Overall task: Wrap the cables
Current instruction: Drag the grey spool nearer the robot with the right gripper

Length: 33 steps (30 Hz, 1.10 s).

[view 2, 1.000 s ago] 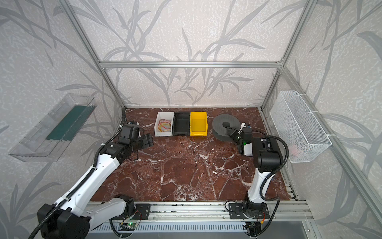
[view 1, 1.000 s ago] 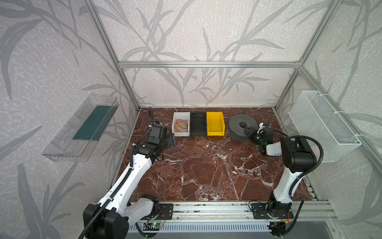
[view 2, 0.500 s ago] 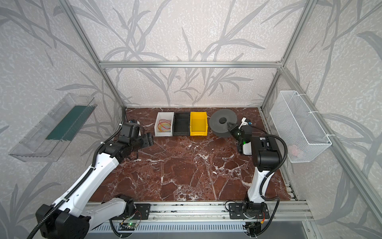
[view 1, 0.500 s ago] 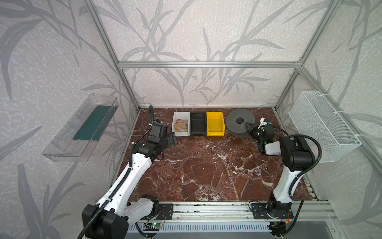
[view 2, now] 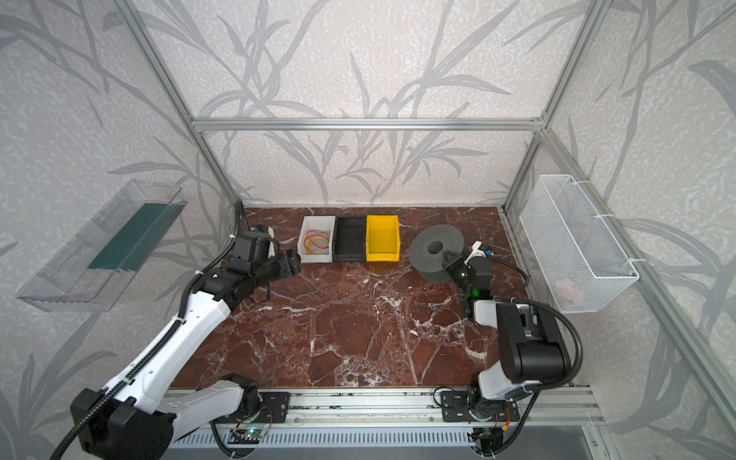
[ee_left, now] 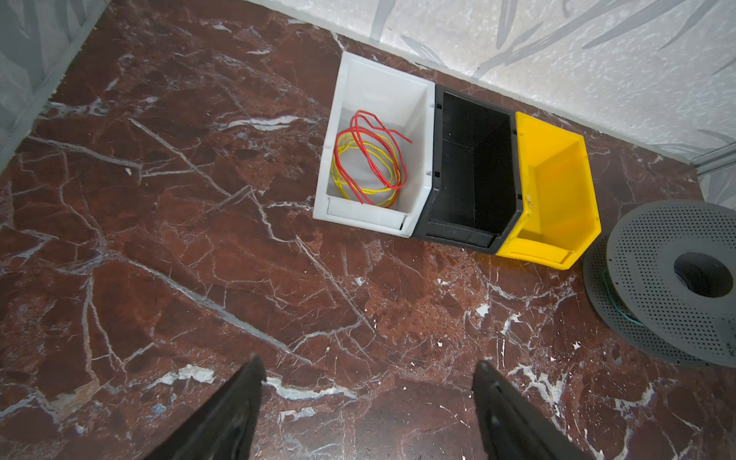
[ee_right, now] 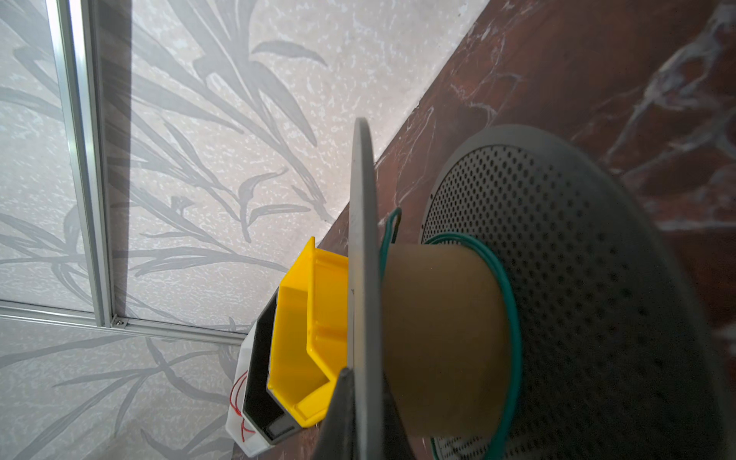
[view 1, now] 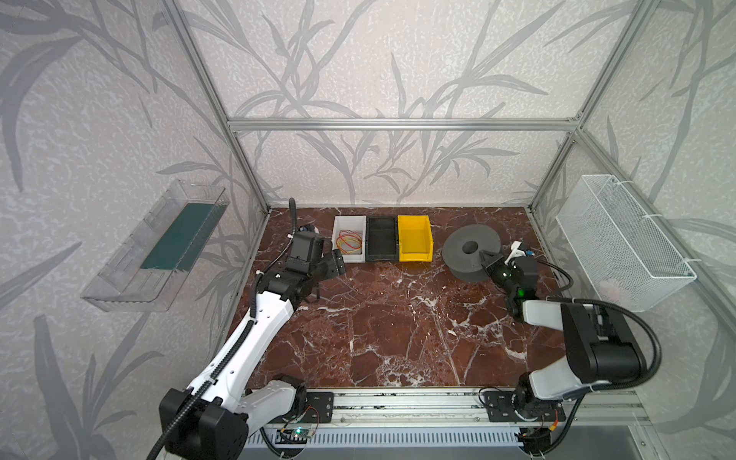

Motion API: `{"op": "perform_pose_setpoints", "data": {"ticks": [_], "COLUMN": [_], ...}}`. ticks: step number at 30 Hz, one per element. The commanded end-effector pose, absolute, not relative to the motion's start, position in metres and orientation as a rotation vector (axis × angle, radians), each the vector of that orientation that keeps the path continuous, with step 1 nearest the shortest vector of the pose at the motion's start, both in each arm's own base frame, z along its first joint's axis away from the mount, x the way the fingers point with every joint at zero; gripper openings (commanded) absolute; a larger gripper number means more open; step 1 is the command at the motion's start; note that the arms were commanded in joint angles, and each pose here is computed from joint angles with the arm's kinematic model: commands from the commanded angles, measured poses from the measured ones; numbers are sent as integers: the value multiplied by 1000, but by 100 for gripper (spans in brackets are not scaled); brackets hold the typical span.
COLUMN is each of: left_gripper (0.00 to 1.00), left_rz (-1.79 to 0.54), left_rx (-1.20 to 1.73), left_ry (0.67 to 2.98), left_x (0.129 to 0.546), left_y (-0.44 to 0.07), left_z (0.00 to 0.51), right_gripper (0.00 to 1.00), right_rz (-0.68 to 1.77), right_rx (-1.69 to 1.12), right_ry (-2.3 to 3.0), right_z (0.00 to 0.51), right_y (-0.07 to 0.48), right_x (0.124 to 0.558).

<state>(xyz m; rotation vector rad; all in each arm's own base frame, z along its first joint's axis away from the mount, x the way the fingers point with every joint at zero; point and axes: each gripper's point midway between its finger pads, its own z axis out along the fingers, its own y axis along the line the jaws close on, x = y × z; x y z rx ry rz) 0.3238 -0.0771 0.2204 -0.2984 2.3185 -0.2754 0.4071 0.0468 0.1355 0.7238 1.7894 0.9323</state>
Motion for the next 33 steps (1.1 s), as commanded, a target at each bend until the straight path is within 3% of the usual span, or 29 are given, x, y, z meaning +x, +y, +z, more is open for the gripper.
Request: {"op": "perform_pose_setpoints", "data": {"ticks": [1, 8, 13, 25, 33], "left_gripper": [83, 83, 83, 80, 80], "left_rz": [-322, -313, -330, -323, -314], "left_rx": [-304, -313, -322, -313, -324], "left_ry": [2296, 2267, 2271, 2348, 2344], "left_x": [316, 302, 296, 281, 277], "left_y": [-80, -73, -73, -72, -68], "left_z": [222, 226, 220, 210, 215], "right_gripper": [0, 0, 0, 0, 0], "right_rz": [886, 829, 951, 1350, 1618], "right_rx": [660, 594, 540, 97, -60], "right_ry": [1738, 1703, 1731, 2063, 2080], "right_z": [166, 227, 254, 244, 222], "right_y": [43, 39, 59, 219, 305], "right_x": [389, 335, 304, 219, 209]}}
